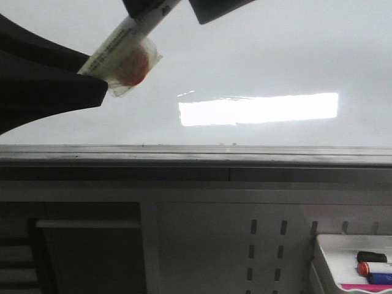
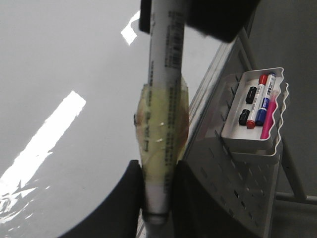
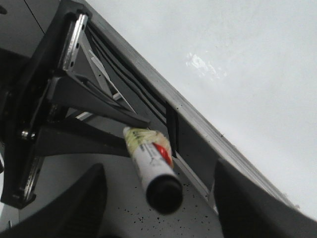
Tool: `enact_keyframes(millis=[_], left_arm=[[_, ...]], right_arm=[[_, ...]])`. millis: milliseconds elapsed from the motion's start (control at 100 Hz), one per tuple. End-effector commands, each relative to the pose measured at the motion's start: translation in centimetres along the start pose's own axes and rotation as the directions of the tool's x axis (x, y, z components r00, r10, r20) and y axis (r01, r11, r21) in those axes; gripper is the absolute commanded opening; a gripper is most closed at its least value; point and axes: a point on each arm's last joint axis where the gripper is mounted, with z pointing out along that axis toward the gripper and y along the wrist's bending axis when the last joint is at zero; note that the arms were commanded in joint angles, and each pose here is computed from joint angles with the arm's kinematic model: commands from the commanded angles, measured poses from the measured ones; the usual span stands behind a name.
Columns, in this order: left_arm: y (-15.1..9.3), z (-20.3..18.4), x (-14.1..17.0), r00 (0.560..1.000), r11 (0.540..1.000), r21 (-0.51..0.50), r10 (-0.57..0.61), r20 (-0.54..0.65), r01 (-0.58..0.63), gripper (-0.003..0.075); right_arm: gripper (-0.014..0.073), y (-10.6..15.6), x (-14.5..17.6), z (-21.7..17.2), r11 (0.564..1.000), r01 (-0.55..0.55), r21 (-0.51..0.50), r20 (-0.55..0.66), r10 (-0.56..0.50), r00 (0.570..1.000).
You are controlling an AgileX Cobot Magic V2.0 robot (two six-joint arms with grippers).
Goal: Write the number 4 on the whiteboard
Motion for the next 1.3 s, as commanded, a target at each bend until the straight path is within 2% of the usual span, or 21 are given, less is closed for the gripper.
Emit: enact_keyframes(millis=[0,90,160,250,330,420,600,680,780,860,960,1110,1290], left_arm=[[0.5,-0.1,-1.6,0.994,1.0,-0.026,-0.008,0.11,0.011,-0.002],[0.5,-0.1,-1.6,0.994,1.0,-0.026,-0.008,0.11,0.011,-0.002],[0.5,-0.1,-1.6,0.994,1.0,-0.024,-0.007,0.109,0.009,-0.002],[0.5,-0.1,-1.6,0.994,1.0,-0.024,-0.007,0.109,0.009,-0.002],[0.5,-0.1,-1.6,0.994,1.0,-0.024,-0.007,0.109,0.009,-0.002],[0.5,-0.1,-1.6,0.994,1.0,-0.024,-0.007,0.109,0.009,0.0008],[1.0,-0.1,-1.1,0.996,0.995,-0.067,-0.068,0.066,0.072,0.0286],[1.4,-0.1,-0.8,0.989,0.983,-0.114,-0.141,0.038,0.144,0.0344],[2.0,-0.6,-0.5,0.968,0.949,-0.194,-0.25,0.013,0.248,0.0347],[2.6,-1.1,-0.3,0.933,0.9,-0.264,-0.359,0.008,0.348,0.0346],[2.8,-1.7,-0.2,0.901,0.855,-0.31,-0.434,0.01,0.415,0.0346],[3.0,-1.9,-0.2,0.881,0.83,-0.33,-0.473,0.014,0.45,0.0346],[2.9,-1.9,-0.1,0.88,0.83,-0.329,-0.474,0.011,0.451,0.0346]], right_arm=[[0.0415,0.2,-2.1,-0.5,1.0,0.014,0.0,0.122,-0.014,0.992],[0.0412,0.4,-2.4,-0.1,1.0,0.019,-0.008,0.12,-0.018,0.993],[0.0351,0.4,-2.5,0.0,1.0,0.019,-0.008,0.124,-0.018,0.992],[0.0153,0.3,-2.4,0.2,1.0,0.017,-0.005,0.113,-0.016,0.993],[-0.0071,0.2,-2.3,0.2,1.0,0.013,-0.003,0.107,-0.012,0.994],[-0.0064,0.2,-2.3,0.2,1.0,0.01,-0.004,0.105,-0.01,0.994],[-0.0064,0.2,-2.2,0.2,1.0,0.009,-0.003,0.095,-0.009,0.995],[-0.0064,-0.1,-2.2,0.4,1.0,0.003,0.008,0.098,-0.003,0.995],[-0.0064,-1.4,-2.3,0.5,0.999,-0.022,0.049,0.111,0.016,0.994],[-0.0064,-2.7,-2.4,0.7,0.995,-0.046,0.09,0.122,0.035,0.992],[-0.0064,-4.2,-2.9,0.8,0.988,-0.062,0.139,0.157,0.039,0.987],[-0.0064,-5.7,-5.0,1.6,0.981,-0.032,0.193,0.187,-0.005,0.982],[-0.0064,-7.5,-7.1,3.9,0.971,-0.017,0.238,0.216,-0.036,0.976]])
